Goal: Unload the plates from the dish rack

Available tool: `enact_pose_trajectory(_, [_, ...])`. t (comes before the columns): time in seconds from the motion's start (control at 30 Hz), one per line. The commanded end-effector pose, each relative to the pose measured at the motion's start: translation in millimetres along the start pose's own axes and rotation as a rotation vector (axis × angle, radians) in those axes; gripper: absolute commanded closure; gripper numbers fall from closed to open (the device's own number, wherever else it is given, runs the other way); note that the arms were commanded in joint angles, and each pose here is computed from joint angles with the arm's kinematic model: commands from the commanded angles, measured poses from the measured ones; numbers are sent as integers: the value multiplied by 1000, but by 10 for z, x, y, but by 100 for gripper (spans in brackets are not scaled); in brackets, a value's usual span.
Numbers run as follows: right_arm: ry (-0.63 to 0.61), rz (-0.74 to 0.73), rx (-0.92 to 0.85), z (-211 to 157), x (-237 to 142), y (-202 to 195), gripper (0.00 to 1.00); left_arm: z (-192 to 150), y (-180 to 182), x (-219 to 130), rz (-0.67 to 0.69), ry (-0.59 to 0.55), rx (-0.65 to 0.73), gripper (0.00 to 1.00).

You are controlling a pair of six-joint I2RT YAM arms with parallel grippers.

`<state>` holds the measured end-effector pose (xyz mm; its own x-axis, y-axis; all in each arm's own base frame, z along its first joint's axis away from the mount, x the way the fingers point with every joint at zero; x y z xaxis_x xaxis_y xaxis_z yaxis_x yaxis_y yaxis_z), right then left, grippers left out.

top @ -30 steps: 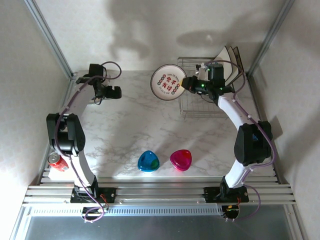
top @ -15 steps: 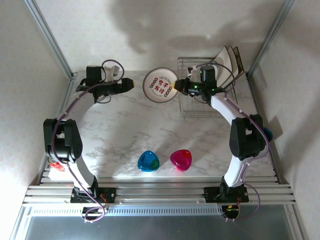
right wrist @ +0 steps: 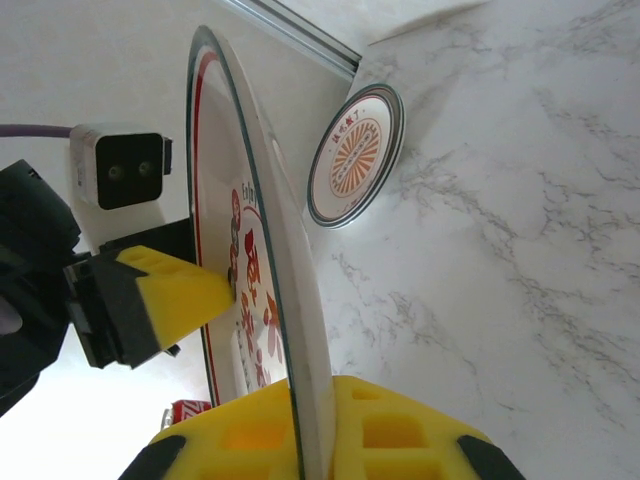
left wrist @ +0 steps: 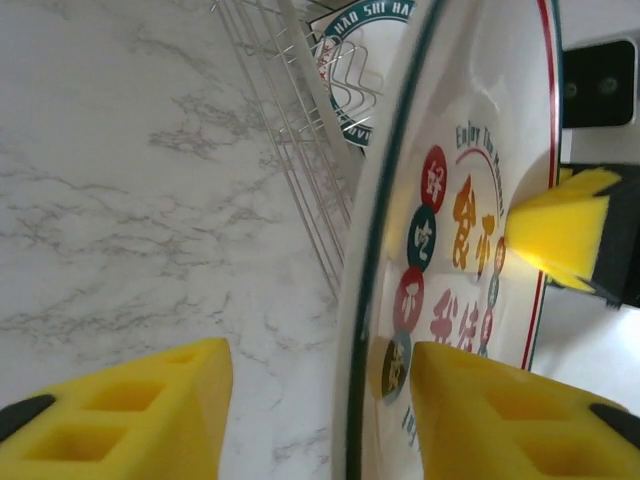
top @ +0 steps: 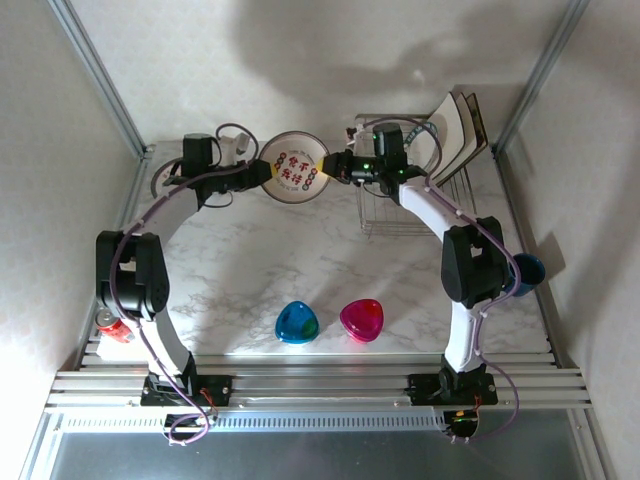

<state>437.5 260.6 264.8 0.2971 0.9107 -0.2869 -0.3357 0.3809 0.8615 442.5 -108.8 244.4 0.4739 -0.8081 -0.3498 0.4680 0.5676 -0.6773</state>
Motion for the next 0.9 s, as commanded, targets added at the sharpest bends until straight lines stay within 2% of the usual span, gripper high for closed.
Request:
enact_pose_trajectory(0.0, [-7, 59, -43, 98, 2, 154, 100, 5, -23, 54, -40, 4, 14, 62])
enact_pose_trajectory(0.2, [1, 55, -37, 93, 25, 137, 100, 28, -20, 81, -49, 3, 8, 92])
enact_pose_trajectory(0.27, [4, 56, -31, 96, 35, 127, 100, 32, -19, 87, -53, 2, 9, 99])
enact_pose_trajectory(0.3, [5, 57, -30, 96, 40, 119, 100, 38, -26, 87, -56, -1, 9, 100])
enact_pose_trajectory(0.43, [6, 57, -21, 101, 58, 96, 73, 30, -27, 83, -59, -4, 8, 100])
enact_pose_trajectory(0.57, [10, 44, -23, 96, 58, 89, 27, 26, -31, 82, -61, -13, 5, 100])
enact_pose_trajectory(0.6, [8, 34, -27, 103, 45, 93, 20, 26, -29, 80, -61, -14, 2, 100])
enact_pose_trajectory(0.7, [1, 4, -42, 121, -12, 112, 3, 37, -45, 66, -71, -19, 9, 100])
enact_pose_trajectory(0.87, [-20, -93, -67, 167, -203, 108, 1, 60, -45, 39, -67, -28, 12, 100])
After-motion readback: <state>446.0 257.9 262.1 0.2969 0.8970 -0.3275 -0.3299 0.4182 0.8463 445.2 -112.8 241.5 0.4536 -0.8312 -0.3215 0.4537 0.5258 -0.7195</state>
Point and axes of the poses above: each hand's point on the last joint's axis, 136 mm out from that joint toward the fingers, its own x axis out along the fingers, its own y axis along the line the jaws close on, z = x × y, the point moved 7 cm from there along -x, back along the fingers, and after that the axes turned 6 degrees about x, right-handed, at the moved point
